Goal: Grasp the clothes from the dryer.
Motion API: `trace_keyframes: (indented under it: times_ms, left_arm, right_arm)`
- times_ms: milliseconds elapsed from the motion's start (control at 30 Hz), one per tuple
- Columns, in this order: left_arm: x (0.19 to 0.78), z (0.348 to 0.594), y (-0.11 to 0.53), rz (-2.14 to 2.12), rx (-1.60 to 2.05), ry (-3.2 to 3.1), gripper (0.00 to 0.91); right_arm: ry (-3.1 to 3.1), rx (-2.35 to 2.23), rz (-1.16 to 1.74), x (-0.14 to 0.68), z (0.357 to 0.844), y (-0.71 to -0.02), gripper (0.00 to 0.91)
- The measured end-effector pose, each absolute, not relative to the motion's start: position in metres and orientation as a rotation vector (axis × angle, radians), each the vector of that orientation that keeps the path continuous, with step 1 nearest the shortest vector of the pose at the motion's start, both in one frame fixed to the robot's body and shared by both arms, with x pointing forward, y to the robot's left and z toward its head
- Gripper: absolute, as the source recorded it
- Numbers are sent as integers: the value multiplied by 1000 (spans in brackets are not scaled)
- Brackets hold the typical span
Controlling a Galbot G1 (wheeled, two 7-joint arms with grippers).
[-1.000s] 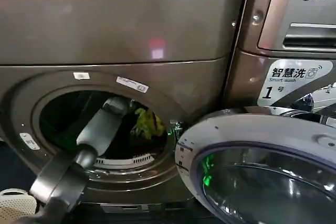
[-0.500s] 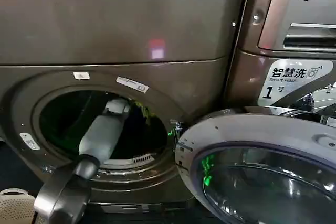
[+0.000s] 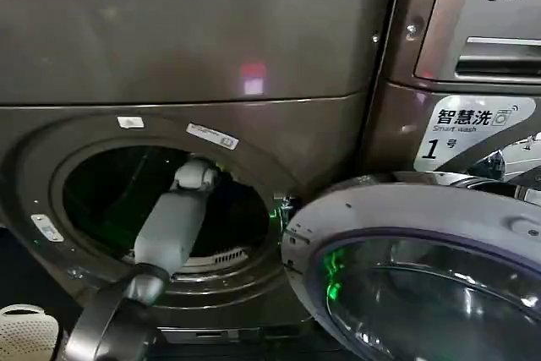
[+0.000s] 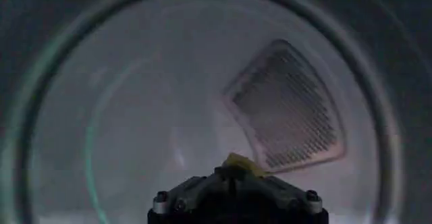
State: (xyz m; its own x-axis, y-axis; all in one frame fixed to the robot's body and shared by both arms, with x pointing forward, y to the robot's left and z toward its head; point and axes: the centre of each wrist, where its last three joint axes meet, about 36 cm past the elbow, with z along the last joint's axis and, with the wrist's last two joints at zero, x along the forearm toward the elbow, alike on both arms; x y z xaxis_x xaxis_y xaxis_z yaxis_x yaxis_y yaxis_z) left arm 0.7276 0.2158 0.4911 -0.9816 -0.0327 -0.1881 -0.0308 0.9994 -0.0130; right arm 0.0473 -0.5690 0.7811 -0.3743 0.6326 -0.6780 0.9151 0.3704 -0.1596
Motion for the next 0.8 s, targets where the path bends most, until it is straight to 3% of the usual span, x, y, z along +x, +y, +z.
trace_keyframes:
  times_ms: [800]
  left_arm:
    - [723, 482, 207, -63, -184, 2918, 0]
  right_arm:
    - [2114, 1338, -717, 44, 783, -570, 907]
